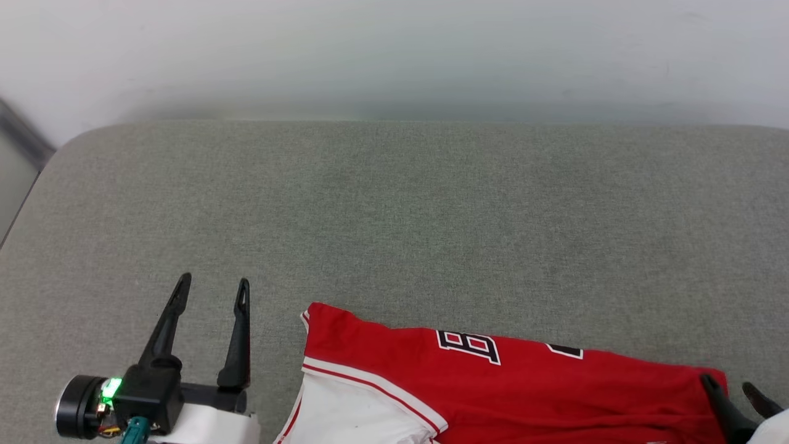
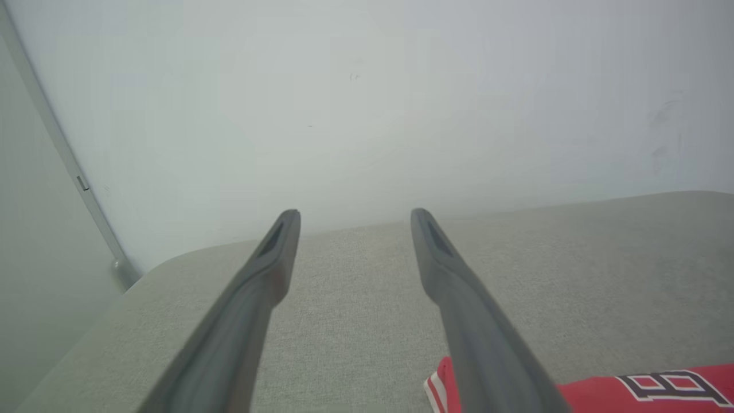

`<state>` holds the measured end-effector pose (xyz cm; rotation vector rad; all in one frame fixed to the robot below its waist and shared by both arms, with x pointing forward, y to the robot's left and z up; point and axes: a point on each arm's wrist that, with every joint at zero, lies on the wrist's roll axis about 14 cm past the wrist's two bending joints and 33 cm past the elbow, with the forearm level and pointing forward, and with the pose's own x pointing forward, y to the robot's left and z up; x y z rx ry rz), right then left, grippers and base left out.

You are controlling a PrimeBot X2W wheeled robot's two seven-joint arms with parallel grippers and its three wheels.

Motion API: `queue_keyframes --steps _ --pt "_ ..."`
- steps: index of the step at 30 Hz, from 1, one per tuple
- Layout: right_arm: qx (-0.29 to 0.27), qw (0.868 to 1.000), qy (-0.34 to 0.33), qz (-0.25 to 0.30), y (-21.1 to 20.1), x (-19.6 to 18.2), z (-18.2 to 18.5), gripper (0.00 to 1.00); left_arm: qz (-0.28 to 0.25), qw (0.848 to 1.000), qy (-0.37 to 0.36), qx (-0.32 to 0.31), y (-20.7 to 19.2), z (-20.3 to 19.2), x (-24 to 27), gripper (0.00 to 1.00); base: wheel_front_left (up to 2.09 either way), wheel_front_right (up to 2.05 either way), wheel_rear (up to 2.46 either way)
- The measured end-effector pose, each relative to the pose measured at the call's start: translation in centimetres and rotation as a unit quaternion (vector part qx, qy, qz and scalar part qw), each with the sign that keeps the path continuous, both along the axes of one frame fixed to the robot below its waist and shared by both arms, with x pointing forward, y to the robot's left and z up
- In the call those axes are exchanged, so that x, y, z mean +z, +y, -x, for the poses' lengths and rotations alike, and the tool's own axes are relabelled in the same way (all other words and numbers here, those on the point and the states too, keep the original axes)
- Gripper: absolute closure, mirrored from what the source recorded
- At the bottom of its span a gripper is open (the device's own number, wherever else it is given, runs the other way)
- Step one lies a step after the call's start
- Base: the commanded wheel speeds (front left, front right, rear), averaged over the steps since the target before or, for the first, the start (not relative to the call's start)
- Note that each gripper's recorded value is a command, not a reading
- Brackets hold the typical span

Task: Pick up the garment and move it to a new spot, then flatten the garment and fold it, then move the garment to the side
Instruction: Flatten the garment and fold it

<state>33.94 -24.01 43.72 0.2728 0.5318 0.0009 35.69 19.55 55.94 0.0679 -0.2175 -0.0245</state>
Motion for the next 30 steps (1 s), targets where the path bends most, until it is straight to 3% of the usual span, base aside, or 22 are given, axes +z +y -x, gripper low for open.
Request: queue_keyframes --steps 3,10,20,30 --pt "-0.033 0.999 0.04 -0.001 -1.2 -1.3 1.0 0.0 -0.02 1.0 0.021 -0.002 0.0 0.4 -1.6 0.0 0.0 0.0 0.0" --pt "-0.063 0.991 0.116 0.002 -2.3 -3.8 2.9 0.0 -0.01 1.0 0.022 0.004 0.3 -0.1 -1.9 0.0 0.0 0.0 0.0" --pt "-0.056 0.979 0.192 -0.031 -1.3 -7.8 3.7 0.0 -0.014 1.0 0.028 0.004 0.6 -1.0 -2.4 0.0 0.0 0.0 0.0" --pt "-0.021 0.975 0.214 -0.049 0.7 -9.2 3.5 0.0 -0.017 0.999 0.034 0.008 0.9 -1.0 -2.9 0.0 0.0 0.0 0.0"
